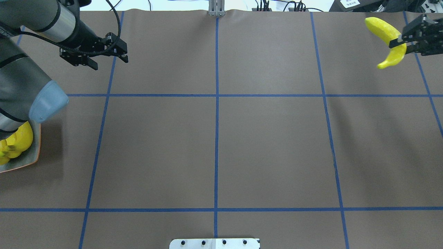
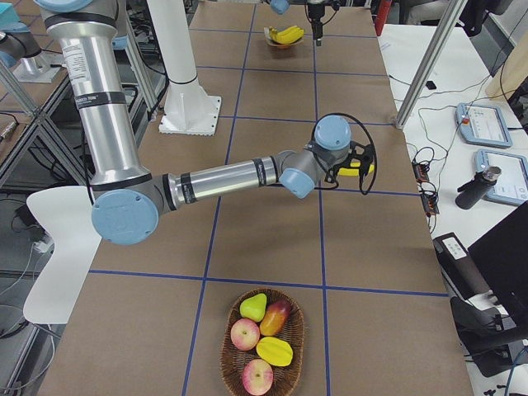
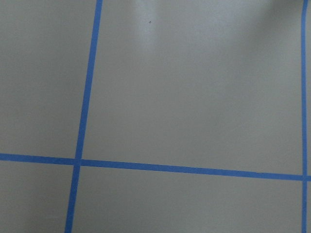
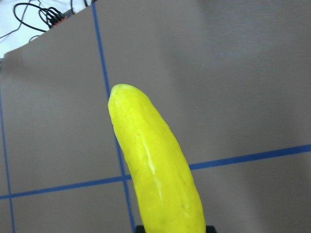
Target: Transfer all bananas from basket to plate
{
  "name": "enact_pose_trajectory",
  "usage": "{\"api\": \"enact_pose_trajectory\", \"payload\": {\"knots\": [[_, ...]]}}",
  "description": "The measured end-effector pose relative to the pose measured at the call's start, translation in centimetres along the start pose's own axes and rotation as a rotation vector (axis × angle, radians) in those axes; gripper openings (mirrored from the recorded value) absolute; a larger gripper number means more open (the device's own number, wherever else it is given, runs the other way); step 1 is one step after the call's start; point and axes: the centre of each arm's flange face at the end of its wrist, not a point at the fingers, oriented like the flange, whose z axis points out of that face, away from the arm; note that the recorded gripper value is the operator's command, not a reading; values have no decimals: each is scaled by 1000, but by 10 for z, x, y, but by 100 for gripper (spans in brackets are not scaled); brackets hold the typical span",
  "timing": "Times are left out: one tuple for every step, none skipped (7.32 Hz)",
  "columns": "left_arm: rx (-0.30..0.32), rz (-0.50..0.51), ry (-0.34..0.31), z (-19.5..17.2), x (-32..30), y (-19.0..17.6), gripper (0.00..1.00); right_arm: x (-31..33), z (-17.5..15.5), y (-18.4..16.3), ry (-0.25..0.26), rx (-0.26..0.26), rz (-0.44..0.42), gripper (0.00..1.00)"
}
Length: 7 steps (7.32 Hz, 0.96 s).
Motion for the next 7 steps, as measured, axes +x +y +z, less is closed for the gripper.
{"api": "enact_pose_trajectory", "payload": {"knots": [[15,-38,40,0,11,-4,100,-61,35,26,-38,22,47,0],[28,-83,98,4,25,-7,100,-114,68,64,-95,42,92,0],[31,-120,160,11,39,-6,100,-150,94,107,-164,48,122,0],[30,-149,223,15,53,-2,100,-173,113,144,-234,36,140,0],[24,-169,283,15,67,3,100,-189,127,176,-309,14,149,0],[16,-182,338,13,80,10,100,-203,137,203,-386,-12,162,0],[5,-189,391,11,91,18,100,-213,145,228,-462,-34,178,0]]}}
